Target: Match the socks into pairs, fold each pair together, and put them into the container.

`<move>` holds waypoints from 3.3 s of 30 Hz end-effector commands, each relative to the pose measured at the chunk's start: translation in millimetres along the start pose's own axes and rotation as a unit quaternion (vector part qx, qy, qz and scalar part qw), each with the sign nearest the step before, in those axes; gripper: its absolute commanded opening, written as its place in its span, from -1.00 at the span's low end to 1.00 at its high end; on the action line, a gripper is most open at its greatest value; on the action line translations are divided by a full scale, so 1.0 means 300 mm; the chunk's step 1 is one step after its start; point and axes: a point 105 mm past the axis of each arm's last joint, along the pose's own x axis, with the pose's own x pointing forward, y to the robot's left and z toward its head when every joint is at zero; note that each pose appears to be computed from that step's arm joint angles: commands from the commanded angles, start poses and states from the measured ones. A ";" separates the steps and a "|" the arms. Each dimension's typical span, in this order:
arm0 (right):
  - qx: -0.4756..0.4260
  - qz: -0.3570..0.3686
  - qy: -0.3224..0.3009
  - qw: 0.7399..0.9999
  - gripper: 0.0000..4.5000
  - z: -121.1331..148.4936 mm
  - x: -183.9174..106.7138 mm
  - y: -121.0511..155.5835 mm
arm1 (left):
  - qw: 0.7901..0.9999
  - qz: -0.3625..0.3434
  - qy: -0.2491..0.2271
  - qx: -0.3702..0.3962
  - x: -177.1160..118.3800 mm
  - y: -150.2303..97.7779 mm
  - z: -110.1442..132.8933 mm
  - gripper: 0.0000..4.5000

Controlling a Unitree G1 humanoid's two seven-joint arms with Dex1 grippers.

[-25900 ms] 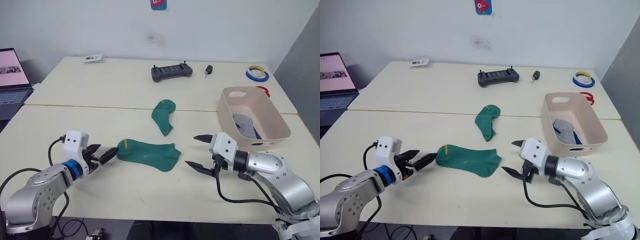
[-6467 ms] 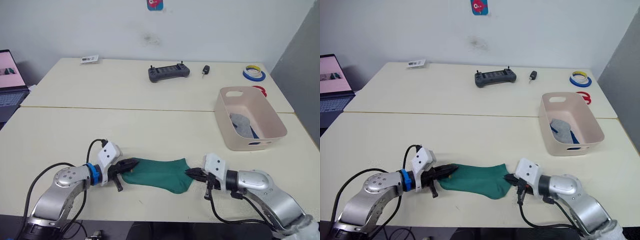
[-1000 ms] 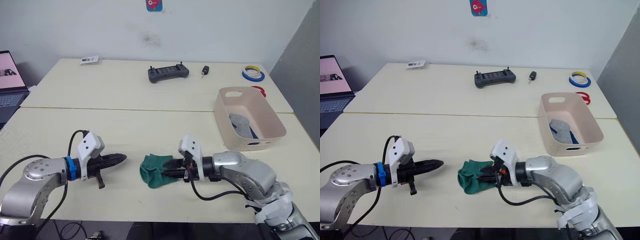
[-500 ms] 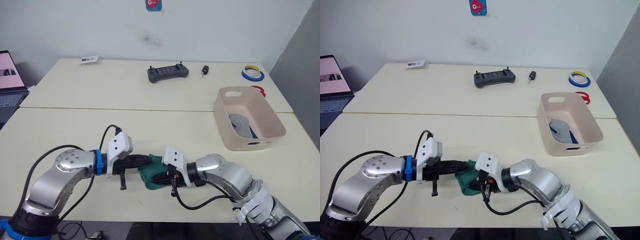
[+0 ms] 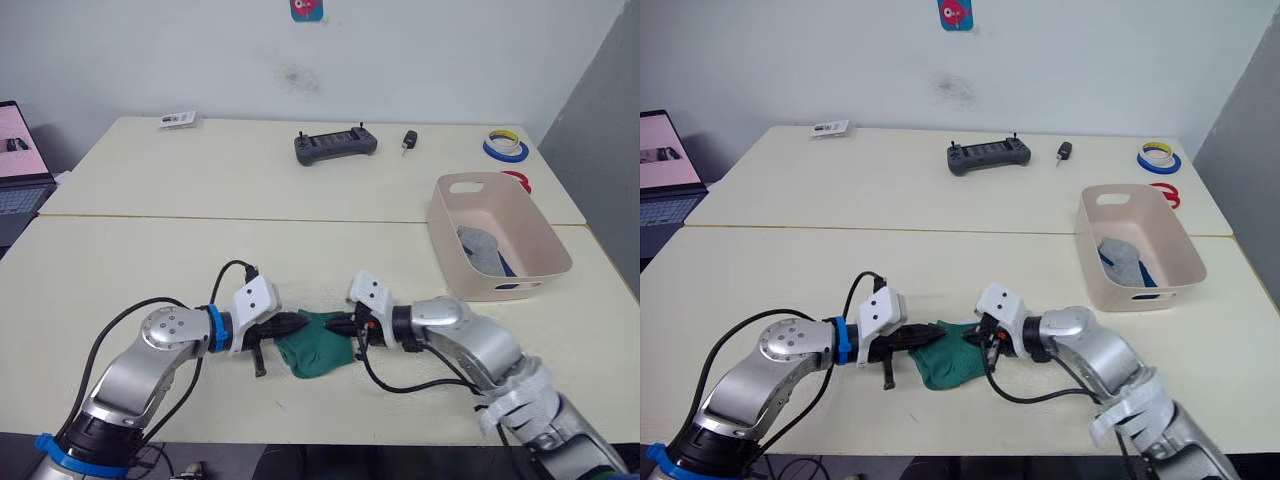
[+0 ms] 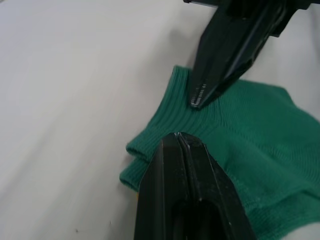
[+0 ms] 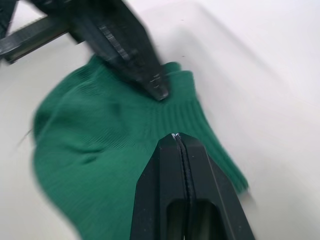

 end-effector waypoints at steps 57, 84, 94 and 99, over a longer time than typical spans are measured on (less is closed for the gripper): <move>0.164 -0.040 0.083 0.982 0.97 -0.049 -0.172 -0.001 | 0.997 -0.043 0.058 -0.034 -0.061 -0.115 -0.142 -1.00; 0.281 0.052 0.040 0.958 0.79 0.063 0.021 0.106 | 0.997 -0.033 0.061 -0.042 -0.065 -0.140 -0.162 -1.00; 0.282 0.042 0.021 0.958 -0.74 0.071 0.031 0.111 | 0.998 -0.019 0.038 -0.045 -0.070 -0.125 -0.143 -1.00; 0.225 0.014 0.009 0.974 -0.99 0.074 -0.014 0.091 | 0.993 -0.012 -0.053 -0.108 -0.091 -0.097 -0.038 -1.00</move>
